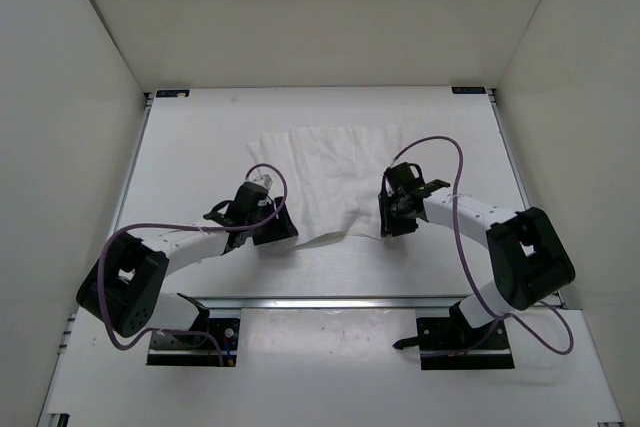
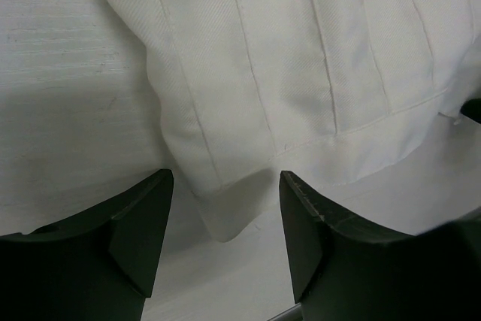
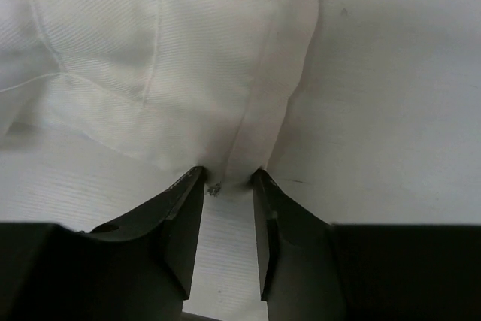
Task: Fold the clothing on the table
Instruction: Flatten the skirt out
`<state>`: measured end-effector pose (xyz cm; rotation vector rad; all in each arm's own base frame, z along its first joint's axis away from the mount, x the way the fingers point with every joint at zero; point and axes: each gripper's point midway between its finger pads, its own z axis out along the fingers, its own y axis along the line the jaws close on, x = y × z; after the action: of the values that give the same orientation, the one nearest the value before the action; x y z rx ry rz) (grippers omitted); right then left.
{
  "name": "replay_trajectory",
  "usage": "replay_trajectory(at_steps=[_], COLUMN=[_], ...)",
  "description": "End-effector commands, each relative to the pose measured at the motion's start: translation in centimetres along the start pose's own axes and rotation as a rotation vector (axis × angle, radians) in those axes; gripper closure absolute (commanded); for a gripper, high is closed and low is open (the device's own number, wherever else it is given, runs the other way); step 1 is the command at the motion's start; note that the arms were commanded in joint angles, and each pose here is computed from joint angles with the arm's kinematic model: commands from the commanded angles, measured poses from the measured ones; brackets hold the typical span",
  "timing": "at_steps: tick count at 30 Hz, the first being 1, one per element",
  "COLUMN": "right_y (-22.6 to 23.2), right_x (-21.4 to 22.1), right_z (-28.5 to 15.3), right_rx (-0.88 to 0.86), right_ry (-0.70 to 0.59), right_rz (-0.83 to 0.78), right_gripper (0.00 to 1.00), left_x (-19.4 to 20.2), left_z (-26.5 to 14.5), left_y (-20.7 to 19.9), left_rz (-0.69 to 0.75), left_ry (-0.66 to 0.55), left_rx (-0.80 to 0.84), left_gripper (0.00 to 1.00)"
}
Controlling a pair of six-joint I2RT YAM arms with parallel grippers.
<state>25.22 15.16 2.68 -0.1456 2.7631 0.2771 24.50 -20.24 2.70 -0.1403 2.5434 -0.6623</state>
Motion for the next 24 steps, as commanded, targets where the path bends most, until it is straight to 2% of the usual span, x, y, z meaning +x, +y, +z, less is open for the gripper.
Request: replay_trajectory(at_steps=[1,3,5,8,11,12,14,15,19,24], right_y=[-0.1,-0.3,-0.2,0.4,2.1,2.5,3.3,3.3,4.0,5.8], right_x=[0.3,0.5,0.6,0.0,-1.0,-1.6,-2.5,-2.8,-4.3,-6.1], right_z=[1.0,1.3,1.3,0.6,-1.3,-2.2,-4.2,-4.8,-8.4,-14.5], right_rx=[0.032,0.055,0.069,0.044,-0.063,-0.09,-0.154,-0.164,-0.236,-0.361], right_ry=[0.018,0.019,0.025,0.007,-0.033,-0.057,-0.1,-0.105,-0.17,-0.273], right_rz=[-0.006,-0.011,-0.014,-0.018,-0.018,-0.013,-0.016,-0.004,-0.022,-0.076], right_gripper=[0.71,0.77,1.0,1.0,1.0,1.0,1.0,1.0,1.0,1.0], left_x=[0.1,0.2,0.2,-0.1,-0.6,-1.0,-1.6,-2.1,-3.8,-9.4], left_z=[0.2,0.3,0.4,0.6,0.8,0.7,0.5,0.2,-1.8,-7.9], left_y=[0.5,0.7,0.9,1.2,0.9,0.8,0.5,0.4,-0.5,-3.9], left_rz=[-0.005,-0.005,-0.006,0.0,0.005,-0.003,0.017,0.011,0.035,0.095], left_ry=[-0.001,0.004,0.006,-0.001,-0.004,-0.01,-0.021,-0.028,-0.057,-0.211], left_rx=[-0.027,-0.034,-0.037,-0.046,-0.042,-0.04,-0.032,-0.031,-0.014,0.035], left_gripper=[0.3,0.31,0.31,0.35,0.72,0.77,0.95,0.99,1.0,1.0])
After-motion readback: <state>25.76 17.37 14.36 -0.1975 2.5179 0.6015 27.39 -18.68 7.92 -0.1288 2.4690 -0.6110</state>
